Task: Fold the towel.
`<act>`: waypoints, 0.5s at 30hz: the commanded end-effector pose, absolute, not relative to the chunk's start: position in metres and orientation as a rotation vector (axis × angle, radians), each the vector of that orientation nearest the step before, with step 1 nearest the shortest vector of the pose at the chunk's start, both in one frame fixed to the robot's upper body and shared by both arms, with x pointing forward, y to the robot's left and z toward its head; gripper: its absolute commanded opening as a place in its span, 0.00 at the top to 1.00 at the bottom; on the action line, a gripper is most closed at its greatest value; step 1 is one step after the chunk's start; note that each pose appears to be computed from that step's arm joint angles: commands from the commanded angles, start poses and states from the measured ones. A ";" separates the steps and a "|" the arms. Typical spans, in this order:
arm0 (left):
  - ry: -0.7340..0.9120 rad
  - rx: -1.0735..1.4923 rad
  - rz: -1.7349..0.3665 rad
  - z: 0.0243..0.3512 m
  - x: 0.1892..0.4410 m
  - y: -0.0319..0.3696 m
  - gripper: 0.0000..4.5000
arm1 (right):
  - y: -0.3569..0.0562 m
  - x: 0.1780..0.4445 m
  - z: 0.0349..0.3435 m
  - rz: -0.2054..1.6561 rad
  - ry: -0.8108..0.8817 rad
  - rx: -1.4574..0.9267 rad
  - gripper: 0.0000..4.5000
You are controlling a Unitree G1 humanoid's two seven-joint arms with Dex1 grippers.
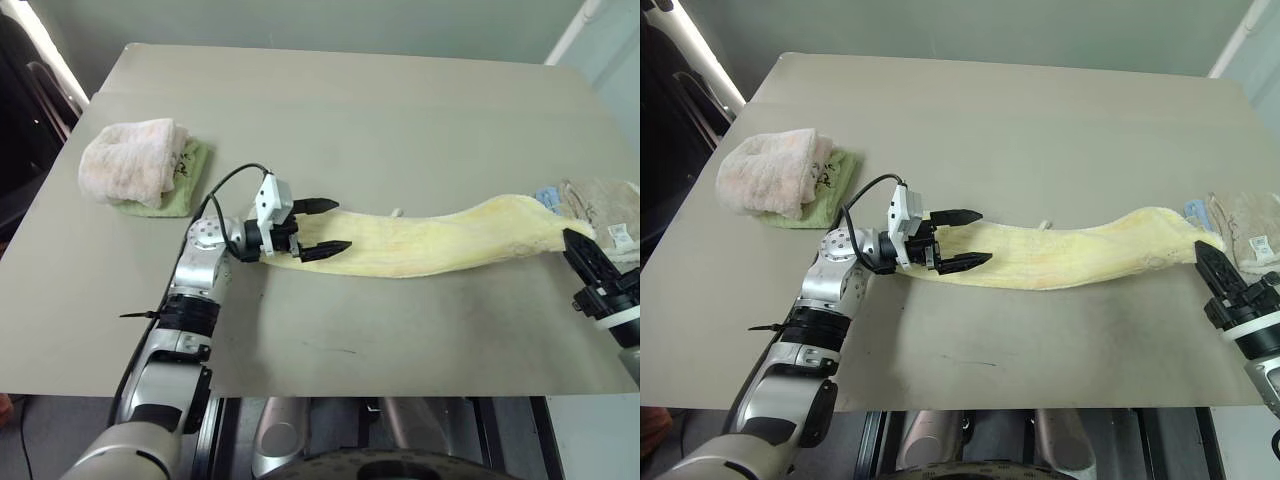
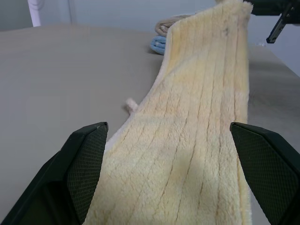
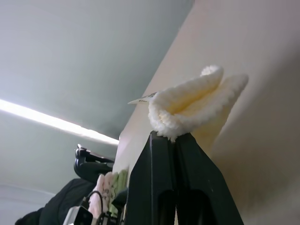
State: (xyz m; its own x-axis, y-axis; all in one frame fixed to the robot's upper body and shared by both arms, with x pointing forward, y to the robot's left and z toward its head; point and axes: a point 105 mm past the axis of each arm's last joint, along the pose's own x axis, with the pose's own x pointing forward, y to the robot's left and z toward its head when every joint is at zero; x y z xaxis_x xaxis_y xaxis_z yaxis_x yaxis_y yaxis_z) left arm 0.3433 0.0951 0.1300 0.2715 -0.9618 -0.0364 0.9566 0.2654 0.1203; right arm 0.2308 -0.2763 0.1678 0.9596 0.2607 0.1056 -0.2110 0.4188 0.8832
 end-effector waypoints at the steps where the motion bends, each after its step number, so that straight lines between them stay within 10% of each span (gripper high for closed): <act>1: -0.094 0.156 -1.286 0.138 0.346 0.097 0.00 | -0.280 0.227 0.180 0.311 0.021 1.071 0.99; 15: -0.110 0.153 -1.253 0.137 0.352 0.110 0.00 | -0.184 0.240 0.195 0.678 0.279 0.748 0.99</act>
